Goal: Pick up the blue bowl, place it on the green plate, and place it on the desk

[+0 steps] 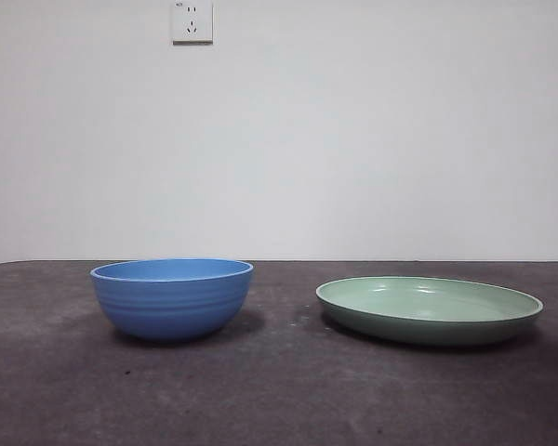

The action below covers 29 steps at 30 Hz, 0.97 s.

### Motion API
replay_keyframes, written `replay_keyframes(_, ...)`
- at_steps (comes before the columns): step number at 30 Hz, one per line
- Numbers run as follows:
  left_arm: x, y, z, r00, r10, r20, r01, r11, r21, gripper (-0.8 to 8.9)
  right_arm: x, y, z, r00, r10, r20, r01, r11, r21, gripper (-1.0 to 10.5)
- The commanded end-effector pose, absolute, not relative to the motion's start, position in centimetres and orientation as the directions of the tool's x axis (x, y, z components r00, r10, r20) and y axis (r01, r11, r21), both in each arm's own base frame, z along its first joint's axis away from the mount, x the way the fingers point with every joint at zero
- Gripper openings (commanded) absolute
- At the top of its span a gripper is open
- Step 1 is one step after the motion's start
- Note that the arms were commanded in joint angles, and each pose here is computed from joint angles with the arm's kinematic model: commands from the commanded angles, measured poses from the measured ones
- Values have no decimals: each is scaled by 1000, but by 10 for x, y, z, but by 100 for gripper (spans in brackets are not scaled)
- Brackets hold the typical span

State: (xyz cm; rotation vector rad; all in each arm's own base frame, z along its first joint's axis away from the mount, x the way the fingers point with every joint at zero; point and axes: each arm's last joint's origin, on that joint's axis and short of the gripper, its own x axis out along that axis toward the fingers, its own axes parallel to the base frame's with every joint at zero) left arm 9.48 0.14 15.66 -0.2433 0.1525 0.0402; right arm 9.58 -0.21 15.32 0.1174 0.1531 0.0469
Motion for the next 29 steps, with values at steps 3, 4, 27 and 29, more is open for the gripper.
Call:
replay_keyframes(3,96,2,149,984,25,-178,-86,933,-349,10,96,-2,152,985,78,-151,-31,957,289,11)
replay_keyframes(4,96,2,149,984,24,-178,-89,927,-365,10,96,-2,152,985,78,-152,-30,954,298,11)
replay_keyframes(27,76,-2,261,992,-102,-67,65,905,-420,11,74,1,257,990,132,52,-142,939,314,11)
replay_keyframes(29,79,-4,272,984,-150,-96,102,915,-390,11,74,2,269,987,157,26,-157,944,290,11)
